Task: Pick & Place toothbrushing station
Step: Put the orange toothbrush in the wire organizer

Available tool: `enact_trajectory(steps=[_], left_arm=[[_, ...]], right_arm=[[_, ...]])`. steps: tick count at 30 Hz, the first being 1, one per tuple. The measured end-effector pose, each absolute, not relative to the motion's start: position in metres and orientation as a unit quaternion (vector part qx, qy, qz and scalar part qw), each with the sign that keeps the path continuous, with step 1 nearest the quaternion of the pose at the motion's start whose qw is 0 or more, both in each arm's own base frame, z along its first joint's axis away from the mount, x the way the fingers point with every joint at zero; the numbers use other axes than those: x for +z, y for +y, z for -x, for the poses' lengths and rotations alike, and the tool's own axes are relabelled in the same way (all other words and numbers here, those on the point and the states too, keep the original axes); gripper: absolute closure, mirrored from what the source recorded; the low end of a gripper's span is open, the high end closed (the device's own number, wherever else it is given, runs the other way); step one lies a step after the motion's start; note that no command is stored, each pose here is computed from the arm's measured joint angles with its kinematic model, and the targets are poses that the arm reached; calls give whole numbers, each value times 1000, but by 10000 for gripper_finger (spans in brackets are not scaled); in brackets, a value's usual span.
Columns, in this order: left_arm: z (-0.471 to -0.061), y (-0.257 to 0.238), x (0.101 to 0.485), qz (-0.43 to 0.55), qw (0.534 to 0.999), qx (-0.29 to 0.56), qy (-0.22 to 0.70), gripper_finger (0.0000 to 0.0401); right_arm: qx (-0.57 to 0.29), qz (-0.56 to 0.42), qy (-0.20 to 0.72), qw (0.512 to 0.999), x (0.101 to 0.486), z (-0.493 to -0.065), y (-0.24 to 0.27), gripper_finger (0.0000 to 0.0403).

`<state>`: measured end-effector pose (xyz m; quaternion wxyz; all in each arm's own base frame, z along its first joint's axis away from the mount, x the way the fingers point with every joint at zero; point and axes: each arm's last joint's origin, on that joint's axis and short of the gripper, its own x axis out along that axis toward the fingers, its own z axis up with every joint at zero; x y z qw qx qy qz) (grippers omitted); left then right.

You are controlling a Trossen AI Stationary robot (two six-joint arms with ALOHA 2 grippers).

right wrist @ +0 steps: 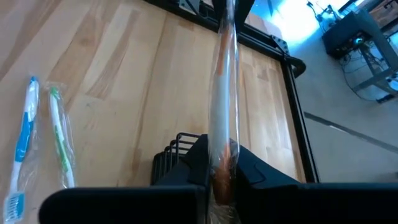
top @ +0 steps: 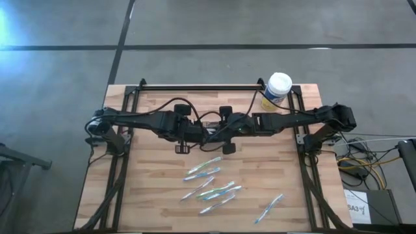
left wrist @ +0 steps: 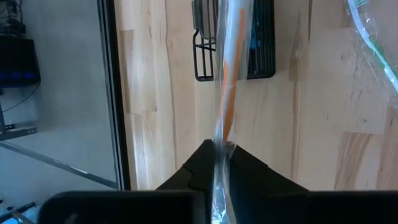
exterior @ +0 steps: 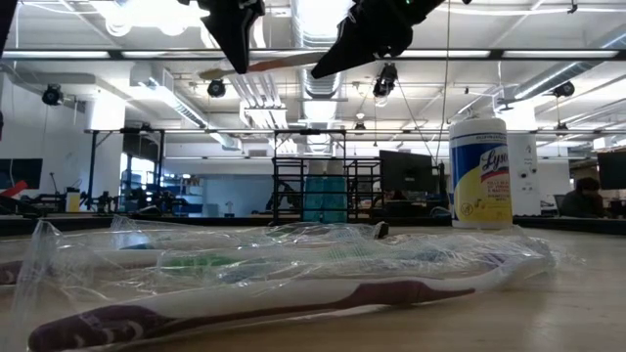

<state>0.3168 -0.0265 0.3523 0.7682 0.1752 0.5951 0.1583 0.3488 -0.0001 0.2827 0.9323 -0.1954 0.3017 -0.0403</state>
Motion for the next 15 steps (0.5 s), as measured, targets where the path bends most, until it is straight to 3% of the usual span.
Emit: enact_trajectory(steps=[7, 15], left_arm=[[-314, -27, 359, -180, 774, 152, 587, 310], [-289, -28, 393, -159, 811, 159, 540, 255]], right_arm=[[-46, 189, 302, 933, 282, -348, -3, 390], [-50, 176, 307, 934, 278, -340, -7, 390]])
